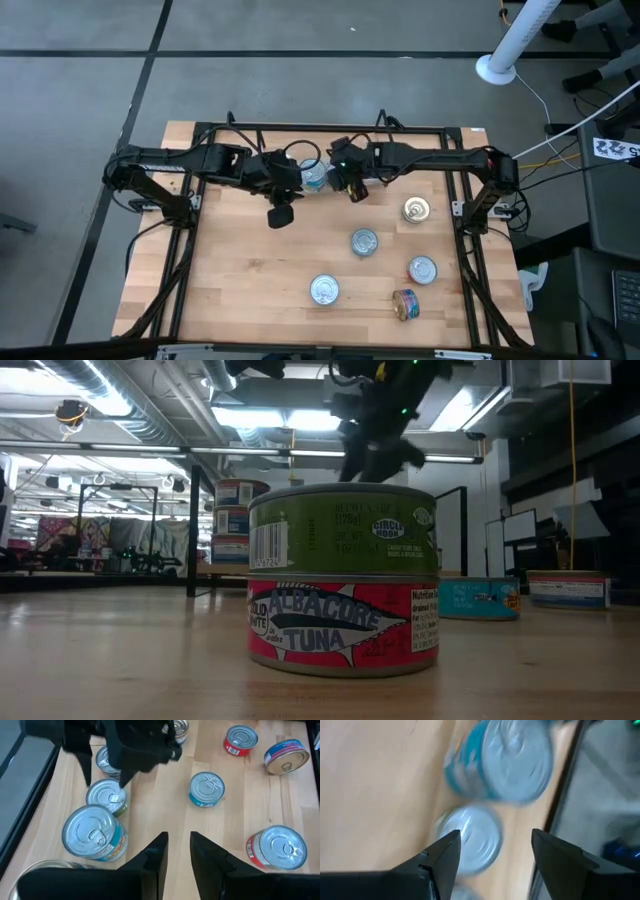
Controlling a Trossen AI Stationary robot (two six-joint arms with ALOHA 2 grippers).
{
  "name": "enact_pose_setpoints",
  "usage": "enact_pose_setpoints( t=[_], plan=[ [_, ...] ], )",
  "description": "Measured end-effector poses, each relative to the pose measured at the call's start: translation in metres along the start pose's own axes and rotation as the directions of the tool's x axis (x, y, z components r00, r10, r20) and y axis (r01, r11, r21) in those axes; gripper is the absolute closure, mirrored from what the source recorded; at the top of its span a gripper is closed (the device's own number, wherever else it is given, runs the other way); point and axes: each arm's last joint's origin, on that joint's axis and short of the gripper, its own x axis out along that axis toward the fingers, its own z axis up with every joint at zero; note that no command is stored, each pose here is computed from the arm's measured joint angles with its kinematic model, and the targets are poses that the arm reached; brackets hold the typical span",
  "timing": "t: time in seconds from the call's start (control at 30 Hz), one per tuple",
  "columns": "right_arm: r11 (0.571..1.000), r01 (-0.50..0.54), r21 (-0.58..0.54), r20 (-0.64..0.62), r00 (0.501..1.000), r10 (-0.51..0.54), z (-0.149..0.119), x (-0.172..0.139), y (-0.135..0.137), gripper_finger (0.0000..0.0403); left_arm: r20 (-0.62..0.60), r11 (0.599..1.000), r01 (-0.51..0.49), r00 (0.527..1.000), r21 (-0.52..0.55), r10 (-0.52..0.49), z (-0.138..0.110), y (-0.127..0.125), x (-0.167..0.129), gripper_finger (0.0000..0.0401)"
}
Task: Stack canned seafood by type on shelf
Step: Stack the yellow blue tuna can on top of the other yellow blue tuna cans on the shelf
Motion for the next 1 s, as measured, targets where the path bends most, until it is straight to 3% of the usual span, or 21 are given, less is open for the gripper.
enact_pose_setpoints(
  t=[0.2,0.5,0.77,1.0],
  plan=[
    [0.978,-0.157,0.141,-0.135,0.975,0.176,-0.013,-0.023,0.007,0.0159,0.036,1.0,0.016,0.999,0.027,-0.017,-0.003,-0.003,0.017,0.0325],
    [0.907,-0.242,0.344,-0.061,0.958,0.279,-0.04,-0.071,0.027,0.0159,0.076,0.967,0.093,0.991,0.236,-0.114,-0.001,-0.022,0.06,0.0325],
    [0.843,-0.257,0.473,-0.045,0.948,0.315,-0.062,-0.092,0.085,0.0159,0.09,0.919,0.131,0.98,0.371,-0.176,0.0,-0.047,0.117,0.0294],
    [0.789,-0.283,0.546,-0.055,0.927,0.37,-0.065,-0.087,0.133,0.0159,0.096,0.846,0.126,0.974,0.518,-0.204,-0.009,-0.071,0.167,0.0277]
  ],
)
